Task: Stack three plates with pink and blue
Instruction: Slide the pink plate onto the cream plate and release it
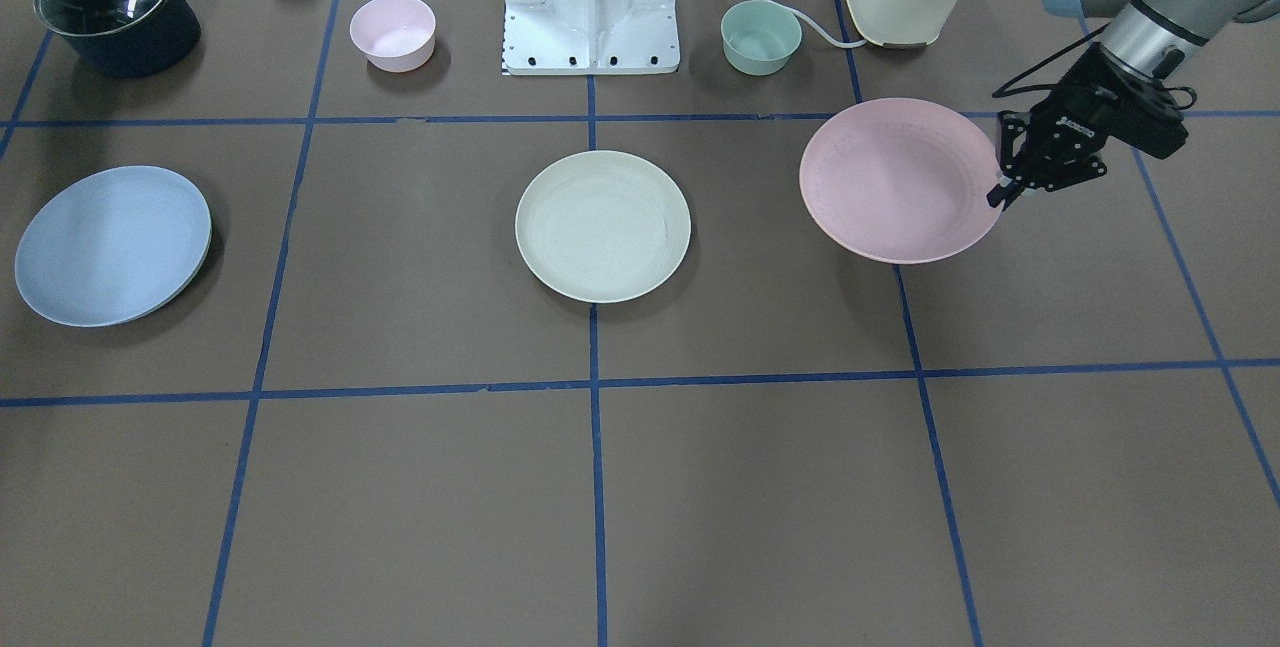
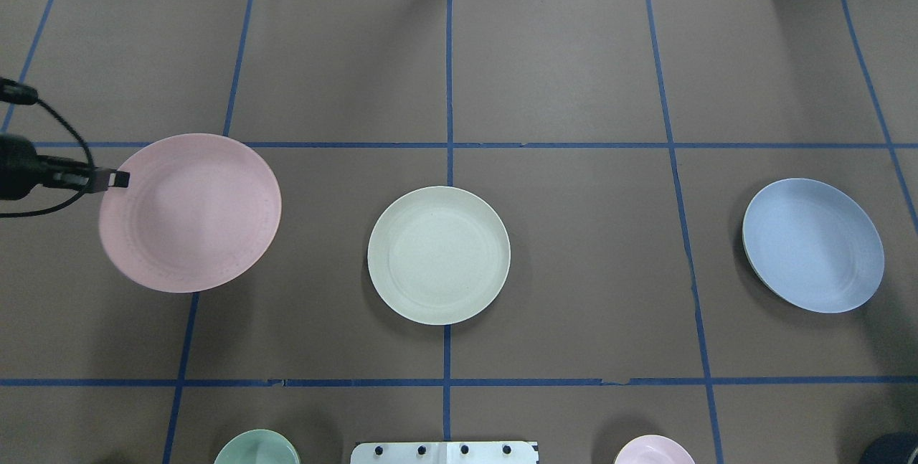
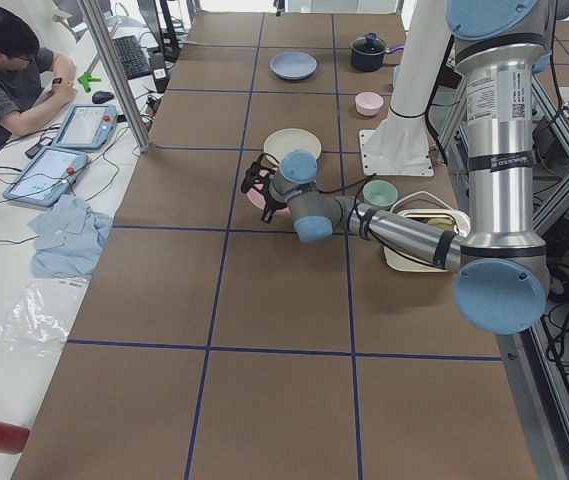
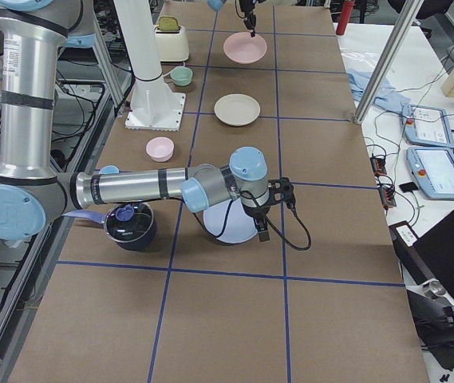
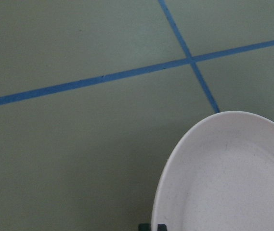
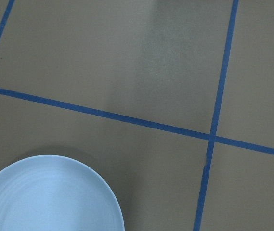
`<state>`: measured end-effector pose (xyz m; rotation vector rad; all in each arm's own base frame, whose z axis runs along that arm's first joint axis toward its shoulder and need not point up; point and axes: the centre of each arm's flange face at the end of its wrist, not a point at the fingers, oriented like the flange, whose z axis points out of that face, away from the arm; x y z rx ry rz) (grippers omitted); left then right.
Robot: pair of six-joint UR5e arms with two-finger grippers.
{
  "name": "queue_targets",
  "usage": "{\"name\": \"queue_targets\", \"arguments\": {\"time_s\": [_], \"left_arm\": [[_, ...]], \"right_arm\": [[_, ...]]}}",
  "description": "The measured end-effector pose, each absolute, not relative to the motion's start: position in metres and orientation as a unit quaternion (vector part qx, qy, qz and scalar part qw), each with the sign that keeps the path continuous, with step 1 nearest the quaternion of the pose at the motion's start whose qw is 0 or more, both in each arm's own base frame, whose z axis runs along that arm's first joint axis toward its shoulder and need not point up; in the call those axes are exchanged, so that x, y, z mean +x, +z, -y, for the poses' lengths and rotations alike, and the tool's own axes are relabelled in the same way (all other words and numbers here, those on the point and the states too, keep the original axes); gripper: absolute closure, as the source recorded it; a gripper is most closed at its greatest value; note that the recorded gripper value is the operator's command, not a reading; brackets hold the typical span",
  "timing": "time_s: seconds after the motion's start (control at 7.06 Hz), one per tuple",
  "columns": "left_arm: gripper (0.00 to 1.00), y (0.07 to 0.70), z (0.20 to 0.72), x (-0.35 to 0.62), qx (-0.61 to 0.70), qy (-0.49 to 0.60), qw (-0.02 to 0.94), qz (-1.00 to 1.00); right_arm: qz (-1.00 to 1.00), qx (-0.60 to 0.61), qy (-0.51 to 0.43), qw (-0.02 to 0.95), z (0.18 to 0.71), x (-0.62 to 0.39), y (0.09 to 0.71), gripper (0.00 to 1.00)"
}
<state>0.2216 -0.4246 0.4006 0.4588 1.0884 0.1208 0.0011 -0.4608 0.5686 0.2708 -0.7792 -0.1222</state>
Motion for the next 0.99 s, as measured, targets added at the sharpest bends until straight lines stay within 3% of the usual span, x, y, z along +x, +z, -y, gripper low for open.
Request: {"name": "queue_targets", "arguments": {"time_s": [0.42,0.71,0.99], "left_arm": [[1.00,0.286,0.421,0.363,0.161,0.012,0.832,-0.531],[1.00,0.264,0.411,0.459,0.135,-0.007,0.838,-0.528],[1.00,0.259,0.402,0.487,0.130,-0.008,0.837,-0.532]], "right_arm": [[0.380,0.131,-0.059,0.914,0.460,0.001,0.569,0.00],[0.379,0.131,-0.059,0.914,0.460,0.001,0.569,0.00],[0.380,0.131,-0.059,0.914,0.460,0.001,0.569,0.00]]}}
